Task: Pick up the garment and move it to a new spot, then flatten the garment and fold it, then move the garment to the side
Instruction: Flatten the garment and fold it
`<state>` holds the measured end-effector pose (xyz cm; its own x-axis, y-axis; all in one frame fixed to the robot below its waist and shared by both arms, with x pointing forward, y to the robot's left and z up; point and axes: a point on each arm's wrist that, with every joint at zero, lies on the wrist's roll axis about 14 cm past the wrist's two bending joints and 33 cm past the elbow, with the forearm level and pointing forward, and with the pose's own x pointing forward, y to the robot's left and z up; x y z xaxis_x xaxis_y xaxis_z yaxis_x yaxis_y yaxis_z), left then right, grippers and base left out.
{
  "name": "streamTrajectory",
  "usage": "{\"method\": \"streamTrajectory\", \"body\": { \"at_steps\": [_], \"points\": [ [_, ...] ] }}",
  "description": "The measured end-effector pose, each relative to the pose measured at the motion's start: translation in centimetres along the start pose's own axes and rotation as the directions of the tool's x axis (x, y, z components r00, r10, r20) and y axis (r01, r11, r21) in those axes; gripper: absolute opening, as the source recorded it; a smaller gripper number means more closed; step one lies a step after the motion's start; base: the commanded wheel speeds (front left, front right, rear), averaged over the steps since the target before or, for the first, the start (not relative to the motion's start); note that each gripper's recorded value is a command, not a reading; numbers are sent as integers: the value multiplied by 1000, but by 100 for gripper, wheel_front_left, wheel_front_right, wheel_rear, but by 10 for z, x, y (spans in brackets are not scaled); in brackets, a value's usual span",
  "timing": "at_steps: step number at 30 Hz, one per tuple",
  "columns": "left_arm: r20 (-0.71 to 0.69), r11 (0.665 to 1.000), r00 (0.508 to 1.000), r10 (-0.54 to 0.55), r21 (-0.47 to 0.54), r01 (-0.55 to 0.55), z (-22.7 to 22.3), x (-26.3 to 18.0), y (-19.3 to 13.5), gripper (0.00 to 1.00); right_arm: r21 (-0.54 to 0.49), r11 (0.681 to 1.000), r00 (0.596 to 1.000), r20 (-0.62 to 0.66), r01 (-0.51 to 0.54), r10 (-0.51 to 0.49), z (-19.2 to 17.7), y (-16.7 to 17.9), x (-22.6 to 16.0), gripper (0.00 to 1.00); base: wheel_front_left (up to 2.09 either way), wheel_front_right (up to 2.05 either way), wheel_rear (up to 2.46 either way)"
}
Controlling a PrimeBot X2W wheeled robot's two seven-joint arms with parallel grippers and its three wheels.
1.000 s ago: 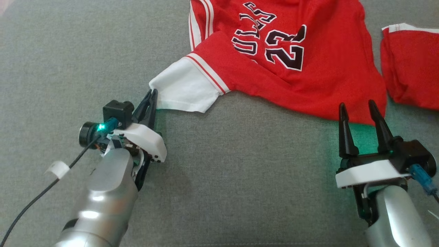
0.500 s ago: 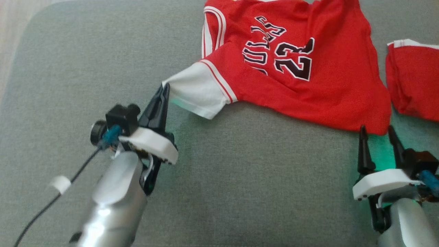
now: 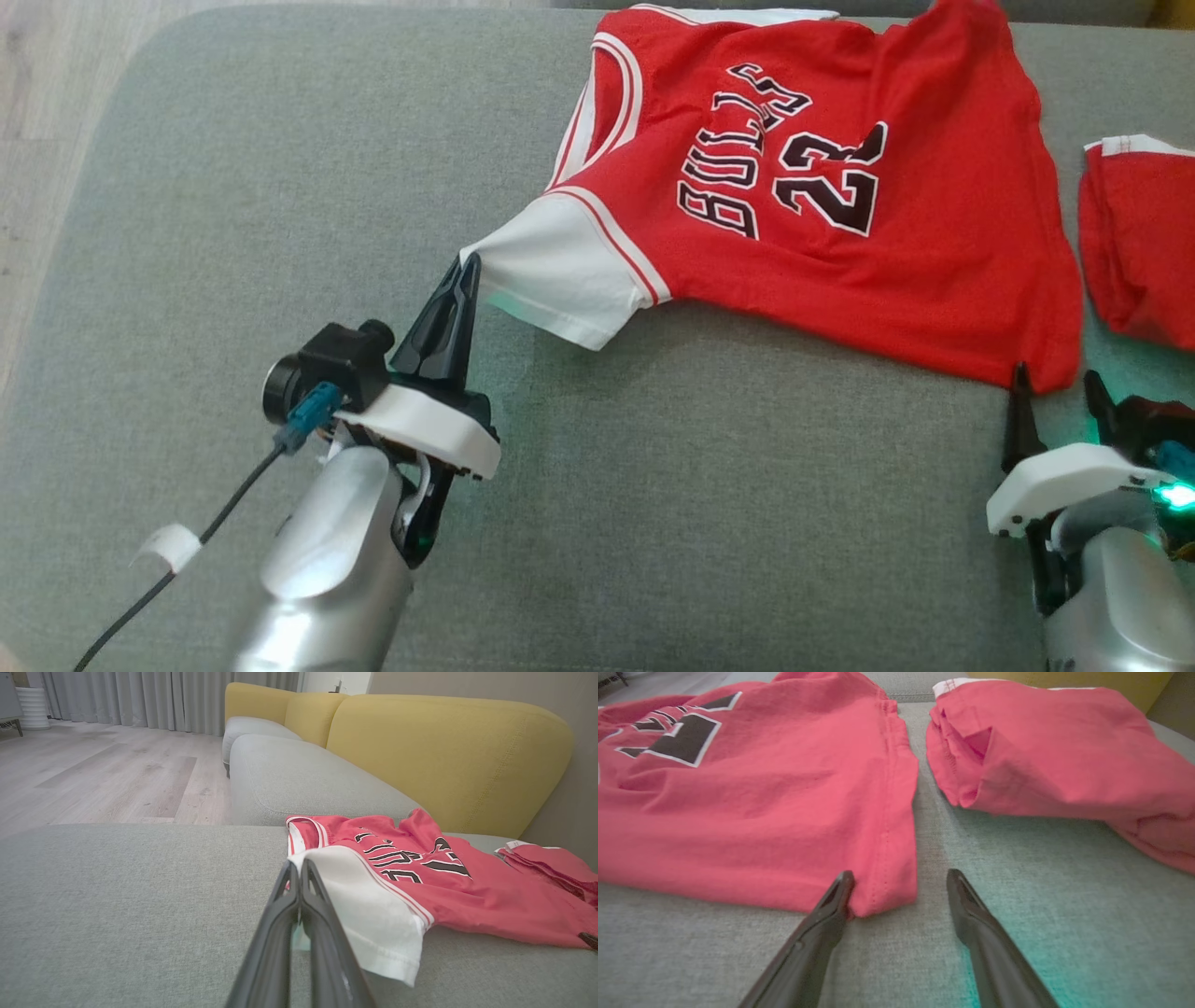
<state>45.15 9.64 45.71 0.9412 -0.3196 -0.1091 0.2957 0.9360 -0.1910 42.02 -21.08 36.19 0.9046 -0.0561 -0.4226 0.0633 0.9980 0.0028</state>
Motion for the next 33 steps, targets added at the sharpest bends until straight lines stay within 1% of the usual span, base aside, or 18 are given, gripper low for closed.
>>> {"method": "streamTrajectory", "body": {
  "at_steps": [6,7,8,9,13,17,21,24,26,28,30,33],
  "points": [
    [18,1000,1000,1,2,-1,6,-2,-1,0,-27,1000,1000,-23,-10,10,-1,4,4,100,0,0,0],
    [21,1000,1000,1,3,-1,7,-2,-1,0,-31,999,999,-29,-15,14,-2,5,4,75,0,0,0],
    [22,1000,1000,3,4,-3,7,-3,-1,0,-35,999,999,-37,-21,20,-4,6,4,23,0,0,0],
    [21,1000,1000,3,3,-3,7,-4,-2,0,-41,999,999,-40,-28,26,-4,8,3,0,0,0,0],
    [22,1000,1000,6,1,-6,7,-10,-4,0,-42,997,997,-38,-64,63,-1,20,1,0,0,0,0],
    [46,1000,999,22,1,-22,15,-15,-2,0,-21,997,997,23,-80,80,12,26,-4,0,0,0,0],
    [89,999,995,37,-21,-35,30,-19,0,0,2,993,980,159,-119,117,51,39,-8,0,0,0,0],
    [136,996,989,60,-71,-51,47,-23,4,0,17,989,954,266,-148,139,86,47,-15,0,0,0,0],
    [176,994,982,66,-97,-49,64,-25,5,0,12,985,925,347,-170,155,114,53,-22,0,0,0,0],
    [235,993,970,62,-112,-36,90,-25,5,0,-8,983,883,439,-185,170,149,59,-31,0,0,0,0],
    [319,994,947,45,-108,-11,129,-26,3,0,-33,979,820,541,-201,187,192,66,-45,0,0,0,0],
    [450,997,893,1,-71,35,196,-31,-7,0,-96,971,710,667,-220,227,251,78,-74,0,0,0,0]
  ]
}}
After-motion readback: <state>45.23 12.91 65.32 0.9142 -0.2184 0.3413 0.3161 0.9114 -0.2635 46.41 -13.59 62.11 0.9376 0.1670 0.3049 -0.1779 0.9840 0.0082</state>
